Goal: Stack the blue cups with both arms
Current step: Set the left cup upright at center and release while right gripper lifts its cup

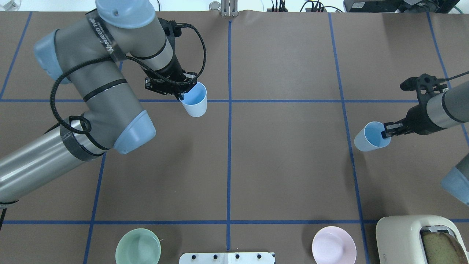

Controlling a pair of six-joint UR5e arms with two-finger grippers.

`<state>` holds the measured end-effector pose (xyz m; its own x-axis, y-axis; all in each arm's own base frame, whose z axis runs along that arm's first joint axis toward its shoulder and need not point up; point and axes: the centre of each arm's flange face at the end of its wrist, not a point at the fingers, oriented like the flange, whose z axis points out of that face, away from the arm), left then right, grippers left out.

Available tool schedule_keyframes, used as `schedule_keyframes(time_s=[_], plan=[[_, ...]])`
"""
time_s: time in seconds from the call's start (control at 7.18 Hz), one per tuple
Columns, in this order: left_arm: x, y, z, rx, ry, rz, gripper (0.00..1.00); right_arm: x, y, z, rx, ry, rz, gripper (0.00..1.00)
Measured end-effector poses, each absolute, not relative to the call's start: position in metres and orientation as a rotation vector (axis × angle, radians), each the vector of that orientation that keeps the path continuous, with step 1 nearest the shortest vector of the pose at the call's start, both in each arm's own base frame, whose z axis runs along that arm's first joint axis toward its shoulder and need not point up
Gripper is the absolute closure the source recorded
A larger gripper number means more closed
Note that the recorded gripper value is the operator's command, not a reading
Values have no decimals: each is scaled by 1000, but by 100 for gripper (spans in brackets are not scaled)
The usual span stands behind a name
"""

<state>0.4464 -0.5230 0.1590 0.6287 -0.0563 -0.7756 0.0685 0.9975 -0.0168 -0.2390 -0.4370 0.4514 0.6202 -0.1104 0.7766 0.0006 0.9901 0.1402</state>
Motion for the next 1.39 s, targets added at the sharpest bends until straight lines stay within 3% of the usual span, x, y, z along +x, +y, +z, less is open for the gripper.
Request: schedule_keyframes(time_s=[0.56, 1.25, 1.39], plan=[[539, -481, 164, -7, 907, -85, 100, -225, -517, 347, 79, -868, 50, 100], [573, -460, 172, -14, 893, -89, 100, -219, -529, 328, 82, -860, 71, 100], [574, -459, 172, -13, 894, -88, 86, -219, -530, 328, 82, -859, 72, 100]])
